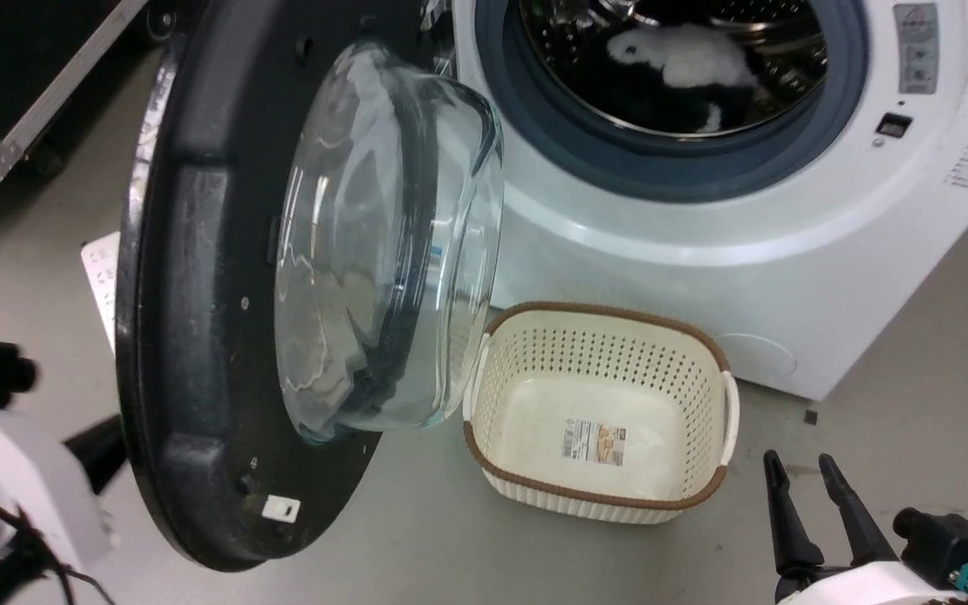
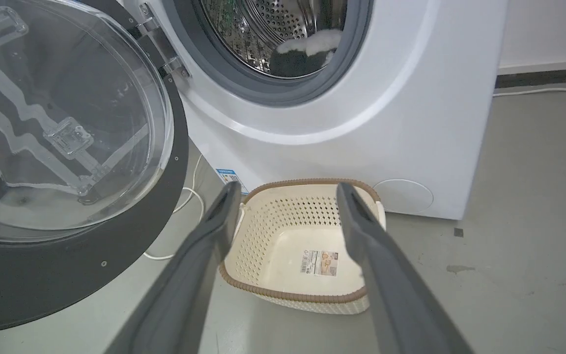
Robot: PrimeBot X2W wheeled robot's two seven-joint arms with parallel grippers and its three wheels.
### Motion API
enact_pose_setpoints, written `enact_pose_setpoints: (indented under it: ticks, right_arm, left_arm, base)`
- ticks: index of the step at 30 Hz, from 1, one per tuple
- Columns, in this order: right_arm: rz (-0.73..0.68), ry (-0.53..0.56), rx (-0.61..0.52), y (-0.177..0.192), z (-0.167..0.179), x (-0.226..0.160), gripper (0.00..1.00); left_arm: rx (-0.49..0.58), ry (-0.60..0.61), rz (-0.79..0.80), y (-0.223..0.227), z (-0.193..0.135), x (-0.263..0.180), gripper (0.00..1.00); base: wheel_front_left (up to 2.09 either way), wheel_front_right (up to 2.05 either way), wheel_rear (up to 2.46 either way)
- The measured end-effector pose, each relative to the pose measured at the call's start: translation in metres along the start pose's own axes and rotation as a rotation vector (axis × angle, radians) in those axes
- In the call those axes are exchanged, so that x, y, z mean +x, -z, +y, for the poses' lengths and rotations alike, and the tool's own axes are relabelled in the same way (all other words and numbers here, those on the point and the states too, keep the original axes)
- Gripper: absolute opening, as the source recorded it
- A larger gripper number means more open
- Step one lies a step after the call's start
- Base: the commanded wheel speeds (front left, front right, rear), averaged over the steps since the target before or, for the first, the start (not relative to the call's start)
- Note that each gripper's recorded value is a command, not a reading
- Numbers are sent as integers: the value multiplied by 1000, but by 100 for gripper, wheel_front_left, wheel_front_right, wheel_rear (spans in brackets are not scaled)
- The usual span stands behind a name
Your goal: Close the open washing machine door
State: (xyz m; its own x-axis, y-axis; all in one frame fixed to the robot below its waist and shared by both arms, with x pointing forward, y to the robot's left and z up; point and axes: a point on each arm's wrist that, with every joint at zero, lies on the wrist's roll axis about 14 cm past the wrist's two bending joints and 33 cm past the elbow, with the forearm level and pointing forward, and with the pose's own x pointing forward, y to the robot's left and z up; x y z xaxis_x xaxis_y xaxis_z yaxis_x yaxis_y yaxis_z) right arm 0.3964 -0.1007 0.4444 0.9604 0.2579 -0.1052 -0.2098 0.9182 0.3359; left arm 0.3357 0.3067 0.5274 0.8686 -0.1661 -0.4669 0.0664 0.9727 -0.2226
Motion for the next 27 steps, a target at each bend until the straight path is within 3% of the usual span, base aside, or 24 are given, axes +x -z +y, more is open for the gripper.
enact_pose_setpoints:
  ticks: [1,7,8,9,10,11,12,13,17,24,27]
  right_arm:
    - [-16,17,8,-5,-5,-4,100]
    - [-59,82,21,-16,-23,-19,100]
    - [-71,116,29,-18,-33,-28,100]
    - [-71,116,29,-18,-33,-28,100]
    - [-84,148,35,-21,-42,-36,100]
    - [-84,148,35,-21,-42,-36,100]
    - [-98,176,41,-23,-50,-45,100]
    - [-98,176,41,-23,-50,-45,100]
    - [-131,264,63,-28,-72,-70,100]
    - [-178,370,79,-35,-97,-102,100]
    - [-191,399,83,-37,-102,-110,100]
  left_arm:
    - [10,70,8,2,-22,3,0]
    - [25,242,62,13,-76,14,0]
    - [26,332,83,18,-105,20,0]
    - [26,332,83,18,-105,20,0]
    - [31,422,109,24,-134,25,0]
    - [31,422,109,24,-134,25,0]
    - [29,516,125,27,-163,28,0]
    - [29,516,125,27,-163,28,0]
    - [48,714,163,34,-229,37,0]
    - [84,821,98,18,-285,77,0]
    - [106,818,71,12,-295,94,0]
  base:
    - [0,0,0]
    - [0,0,0]
    - [0,0,0]
    - [0,0,0]
    - [0,0,0]
    - [0,0,0]
    - [0,0,0]
    - [0,0,0]
    - [0,0,0]
    - [0,0,0]
    - [0,0,0]
